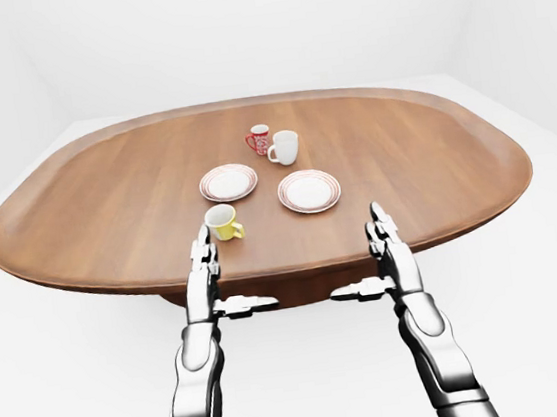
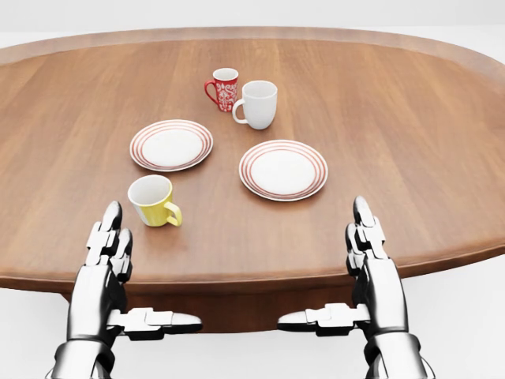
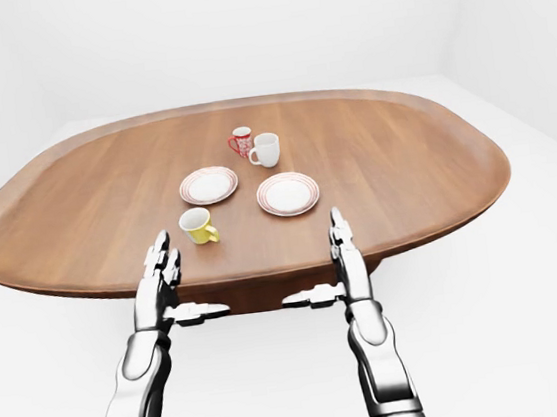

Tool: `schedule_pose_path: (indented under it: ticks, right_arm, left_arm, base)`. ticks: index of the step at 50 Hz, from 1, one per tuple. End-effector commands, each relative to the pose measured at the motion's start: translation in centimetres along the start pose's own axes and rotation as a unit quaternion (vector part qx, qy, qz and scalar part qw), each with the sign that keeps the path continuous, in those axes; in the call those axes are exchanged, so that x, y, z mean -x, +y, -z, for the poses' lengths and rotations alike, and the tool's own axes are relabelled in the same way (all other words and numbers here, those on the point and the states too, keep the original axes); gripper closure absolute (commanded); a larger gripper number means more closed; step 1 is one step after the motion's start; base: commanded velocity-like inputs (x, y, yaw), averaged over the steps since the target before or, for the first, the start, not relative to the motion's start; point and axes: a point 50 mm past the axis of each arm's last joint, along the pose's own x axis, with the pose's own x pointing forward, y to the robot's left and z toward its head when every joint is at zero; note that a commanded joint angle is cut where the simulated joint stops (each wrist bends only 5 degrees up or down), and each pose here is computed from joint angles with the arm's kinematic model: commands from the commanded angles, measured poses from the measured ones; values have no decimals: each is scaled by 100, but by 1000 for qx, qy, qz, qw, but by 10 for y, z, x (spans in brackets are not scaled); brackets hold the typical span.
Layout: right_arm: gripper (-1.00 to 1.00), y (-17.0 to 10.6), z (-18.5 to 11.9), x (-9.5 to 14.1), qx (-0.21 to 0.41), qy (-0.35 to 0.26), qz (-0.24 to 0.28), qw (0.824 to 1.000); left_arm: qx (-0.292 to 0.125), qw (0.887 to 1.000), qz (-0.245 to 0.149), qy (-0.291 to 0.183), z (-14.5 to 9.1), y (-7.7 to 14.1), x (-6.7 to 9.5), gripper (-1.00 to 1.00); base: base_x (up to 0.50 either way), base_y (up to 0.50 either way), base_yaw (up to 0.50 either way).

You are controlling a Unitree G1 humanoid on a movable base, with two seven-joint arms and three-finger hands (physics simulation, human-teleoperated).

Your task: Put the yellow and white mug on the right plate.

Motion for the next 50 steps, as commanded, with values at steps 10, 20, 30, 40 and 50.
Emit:
schedule_pose_path:
  ticks: [10, 20, 30, 40, 50]
  right_arm:
    - [-100, -1, -82, 13, -4, -149, -9, 989]
    - [-100, -3, -165, 44, -7, -344, -2, 939]
    - [-100, -10, -194, 60, -25, -420, 3, 907]
    - [-100, -10, -198, 62, -23, -428, 0, 903]
    - [-100, -10, -200, 59, -10, -431, 9, 902]
  left_arm:
    - [-21, 978, 1, -209, -107, 19, 24, -100]
    - [-33, 912, -1, -409, -188, 25, 69, -100]
    - [-44, 896, 4, -442, -199, 23, 80, -100]
    - [-50, 897, 7, -438, -198, 22, 79, -100]
    - [-53, 899, 8, -434, -197, 21, 78, -100]
  base:
    - [0, 0, 0]
    - [0, 0, 0]
    - [0, 0, 20]
    - [0, 0, 50]
    - [-1, 5, 45]
